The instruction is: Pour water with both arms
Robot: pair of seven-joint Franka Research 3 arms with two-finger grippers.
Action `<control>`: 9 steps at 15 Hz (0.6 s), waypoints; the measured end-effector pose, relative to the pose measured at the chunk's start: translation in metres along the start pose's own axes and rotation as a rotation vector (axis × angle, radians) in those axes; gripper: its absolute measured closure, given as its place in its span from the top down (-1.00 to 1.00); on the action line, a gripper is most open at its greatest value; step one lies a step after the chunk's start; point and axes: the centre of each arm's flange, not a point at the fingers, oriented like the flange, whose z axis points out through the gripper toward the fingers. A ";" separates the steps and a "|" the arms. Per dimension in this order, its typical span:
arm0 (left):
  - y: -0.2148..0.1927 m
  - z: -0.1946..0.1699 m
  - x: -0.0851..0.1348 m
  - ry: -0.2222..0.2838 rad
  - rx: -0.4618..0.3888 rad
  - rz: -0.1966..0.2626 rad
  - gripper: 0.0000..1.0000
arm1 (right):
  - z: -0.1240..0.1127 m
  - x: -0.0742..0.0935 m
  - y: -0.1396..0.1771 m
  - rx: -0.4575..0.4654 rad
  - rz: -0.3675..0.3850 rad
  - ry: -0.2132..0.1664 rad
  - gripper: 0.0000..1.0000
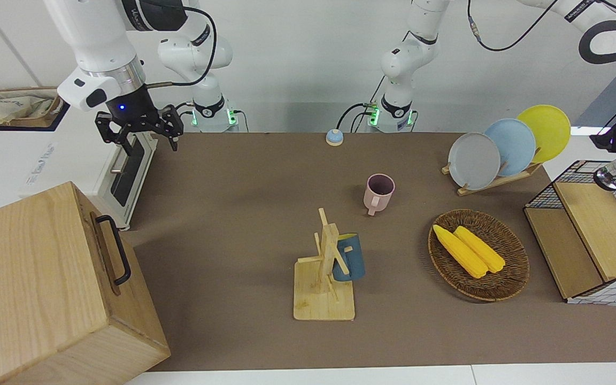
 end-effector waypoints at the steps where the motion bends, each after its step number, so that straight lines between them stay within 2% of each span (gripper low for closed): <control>1: -0.007 0.005 -0.002 0.008 -0.011 0.003 0.30 | 0.000 0.000 0.000 0.000 0.000 0.000 0.99; 5: -0.022 0.017 -0.006 0.054 -0.028 0.015 0.30 | 0.000 0.000 0.000 0.000 0.000 0.000 0.99; 9: -0.022 0.054 -0.008 0.089 -0.015 0.014 0.30 | 0.000 0.000 0.000 0.000 0.000 0.000 0.99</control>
